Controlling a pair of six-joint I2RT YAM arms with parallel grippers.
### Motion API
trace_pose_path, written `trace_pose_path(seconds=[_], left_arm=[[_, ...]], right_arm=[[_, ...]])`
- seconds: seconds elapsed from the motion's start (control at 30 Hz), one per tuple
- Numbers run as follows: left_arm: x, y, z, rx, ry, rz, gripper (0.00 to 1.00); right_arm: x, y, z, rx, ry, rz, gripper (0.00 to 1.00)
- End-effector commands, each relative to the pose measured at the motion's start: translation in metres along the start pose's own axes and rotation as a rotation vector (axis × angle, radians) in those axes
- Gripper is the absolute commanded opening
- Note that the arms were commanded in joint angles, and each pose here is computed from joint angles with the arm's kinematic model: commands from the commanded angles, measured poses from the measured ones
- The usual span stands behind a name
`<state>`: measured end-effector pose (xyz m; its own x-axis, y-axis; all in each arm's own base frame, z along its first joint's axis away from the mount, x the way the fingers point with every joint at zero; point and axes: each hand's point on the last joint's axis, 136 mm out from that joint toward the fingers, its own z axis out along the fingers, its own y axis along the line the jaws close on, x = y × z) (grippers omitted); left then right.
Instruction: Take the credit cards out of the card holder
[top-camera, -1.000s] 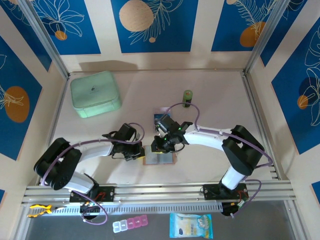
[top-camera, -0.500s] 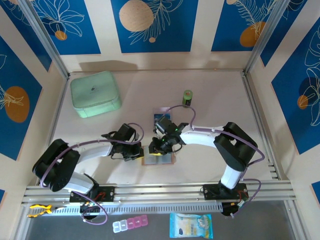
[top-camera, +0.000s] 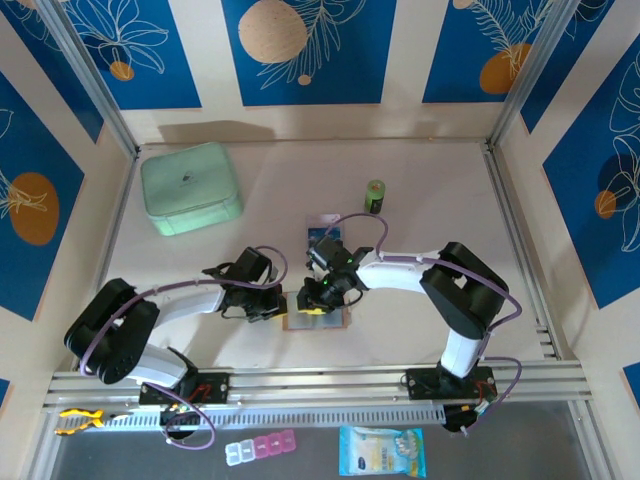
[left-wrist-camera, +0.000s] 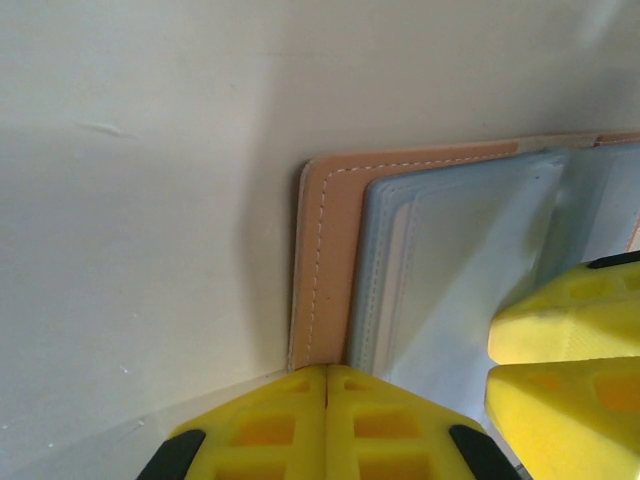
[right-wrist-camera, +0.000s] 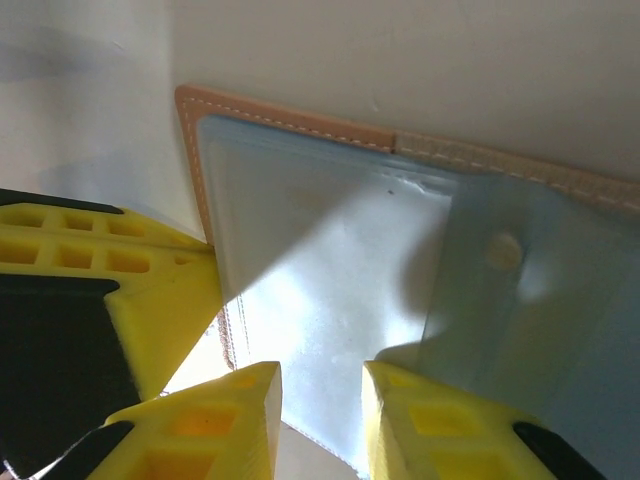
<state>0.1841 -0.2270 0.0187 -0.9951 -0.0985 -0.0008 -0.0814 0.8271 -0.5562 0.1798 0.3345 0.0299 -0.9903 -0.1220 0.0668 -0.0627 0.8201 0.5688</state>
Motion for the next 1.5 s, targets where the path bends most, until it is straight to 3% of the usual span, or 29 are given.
trace_pose_path(seconds=[0.0, 0.43, 0.9, 1.2, 1.47], left_arm=[[0.009, 0.019, 0.002, -0.079, 0.023, -0.012, 0.0], [0.008, 0.018, 0.0, -0.081, 0.016, -0.012, 0.0], [0.008, 0.017, 0.0, -0.078, 0.022, -0.008, 0.0], [0.008, 0.017, 0.0, -0.079, 0.023, -0.008, 0.0], [0.008, 0.018, -0.001, -0.084, 0.022, -0.005, 0.0]], right_arm=[[0.009, -0.017, -0.001, 0.071, 0.014, 0.029, 0.29], [0.01, -0.026, -0.006, 0.093, 0.015, 0.027, 0.29], [0.005, 0.019, -0.005, -0.02, 0.004, -0.024, 0.29], [0.008, 0.01, 0.012, -0.029, 0.049, 0.004, 0.28], [0.007, -0.012, 0.001, 0.058, 0.03, 0.018, 0.28]])
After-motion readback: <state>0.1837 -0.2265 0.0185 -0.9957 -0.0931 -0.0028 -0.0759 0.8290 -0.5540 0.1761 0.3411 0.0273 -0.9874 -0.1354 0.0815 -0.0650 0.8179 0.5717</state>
